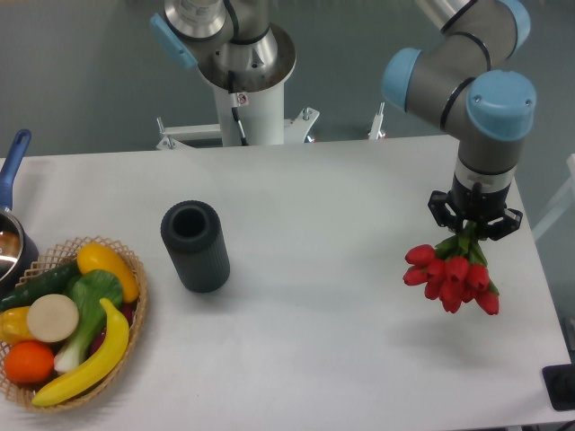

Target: Insert the flowers into the vase

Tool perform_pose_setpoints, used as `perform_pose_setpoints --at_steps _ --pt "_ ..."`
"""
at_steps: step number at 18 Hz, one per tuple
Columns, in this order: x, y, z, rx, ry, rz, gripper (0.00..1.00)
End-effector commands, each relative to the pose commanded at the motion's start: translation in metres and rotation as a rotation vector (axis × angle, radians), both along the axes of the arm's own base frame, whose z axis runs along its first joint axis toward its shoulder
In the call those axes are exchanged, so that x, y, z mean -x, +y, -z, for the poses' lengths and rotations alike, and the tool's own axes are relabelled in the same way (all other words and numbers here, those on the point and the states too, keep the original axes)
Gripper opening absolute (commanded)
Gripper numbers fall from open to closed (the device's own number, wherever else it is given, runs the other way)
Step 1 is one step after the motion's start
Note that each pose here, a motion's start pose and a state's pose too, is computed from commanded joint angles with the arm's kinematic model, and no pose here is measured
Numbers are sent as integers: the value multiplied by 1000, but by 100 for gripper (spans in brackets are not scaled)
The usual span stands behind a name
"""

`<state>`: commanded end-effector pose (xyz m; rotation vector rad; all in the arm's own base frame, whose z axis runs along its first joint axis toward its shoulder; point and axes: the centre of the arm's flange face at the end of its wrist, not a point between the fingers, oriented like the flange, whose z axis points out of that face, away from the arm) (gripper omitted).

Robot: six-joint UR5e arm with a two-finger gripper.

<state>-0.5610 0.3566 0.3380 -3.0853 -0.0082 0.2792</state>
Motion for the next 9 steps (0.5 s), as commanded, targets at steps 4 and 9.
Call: perform_pose_setpoints --at_steps 4,9 --pt "-2 1 -3 -11 1 -1 0" --pt "-12 20 -13 -133 -19 25 0"
